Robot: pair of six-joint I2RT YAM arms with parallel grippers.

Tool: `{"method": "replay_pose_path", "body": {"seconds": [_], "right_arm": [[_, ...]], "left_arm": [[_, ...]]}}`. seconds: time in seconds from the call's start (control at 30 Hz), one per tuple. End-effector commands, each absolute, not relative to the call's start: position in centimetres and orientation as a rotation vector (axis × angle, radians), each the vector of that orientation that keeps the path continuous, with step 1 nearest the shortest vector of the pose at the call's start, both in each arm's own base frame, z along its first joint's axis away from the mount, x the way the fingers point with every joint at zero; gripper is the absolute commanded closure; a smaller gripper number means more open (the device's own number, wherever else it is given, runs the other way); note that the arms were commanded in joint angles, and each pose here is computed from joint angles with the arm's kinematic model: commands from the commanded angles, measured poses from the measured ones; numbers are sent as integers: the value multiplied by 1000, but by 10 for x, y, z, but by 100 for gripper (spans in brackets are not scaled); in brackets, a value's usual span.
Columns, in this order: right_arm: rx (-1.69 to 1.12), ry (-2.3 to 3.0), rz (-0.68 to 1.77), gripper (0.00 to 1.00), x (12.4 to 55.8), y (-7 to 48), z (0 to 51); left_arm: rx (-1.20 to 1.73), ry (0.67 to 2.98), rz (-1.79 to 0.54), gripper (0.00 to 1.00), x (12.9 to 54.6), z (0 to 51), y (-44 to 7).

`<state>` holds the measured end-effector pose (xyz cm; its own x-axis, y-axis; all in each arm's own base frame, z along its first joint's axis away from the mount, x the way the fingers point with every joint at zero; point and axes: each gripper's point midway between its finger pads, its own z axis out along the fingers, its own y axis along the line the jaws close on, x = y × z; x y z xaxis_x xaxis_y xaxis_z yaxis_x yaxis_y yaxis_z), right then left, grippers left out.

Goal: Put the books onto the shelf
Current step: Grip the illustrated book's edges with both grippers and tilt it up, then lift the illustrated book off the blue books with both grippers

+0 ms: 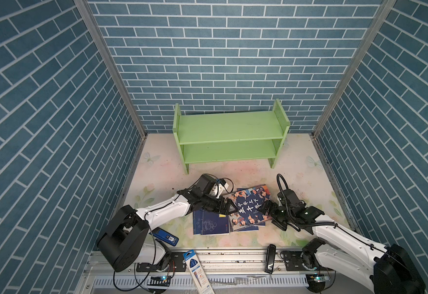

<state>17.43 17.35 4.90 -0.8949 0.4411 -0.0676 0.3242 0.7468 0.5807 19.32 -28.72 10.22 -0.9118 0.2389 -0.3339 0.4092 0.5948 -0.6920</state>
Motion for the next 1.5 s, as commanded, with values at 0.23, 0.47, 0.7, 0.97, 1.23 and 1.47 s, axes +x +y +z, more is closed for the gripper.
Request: {"method": "replay_pose_path", "body": {"seconds": [0.23,0.47,0.7,0.97,1.23,1.47], "right_arm": [[686,2474,949,2,200,166,74],[690,2564,961,2,189,170,60],[695,2573,975,1,198,179,54],[709,2501,1005,4,205,178,51],[694,2403,1071,7,211,178,62],[662,2365,1142,11,212,185,67]], "left_arm": [[673,2539,-1085,6,202,121,-282],[687,2507,-1026,6,214,119,-284],[807,2395,-976,11,226,125,-291],[780,2402,-853,11,244,105,-287],[734,2463,-890,11,248,84,-295],[752,2465,-942,13,244,80,-303]]}}
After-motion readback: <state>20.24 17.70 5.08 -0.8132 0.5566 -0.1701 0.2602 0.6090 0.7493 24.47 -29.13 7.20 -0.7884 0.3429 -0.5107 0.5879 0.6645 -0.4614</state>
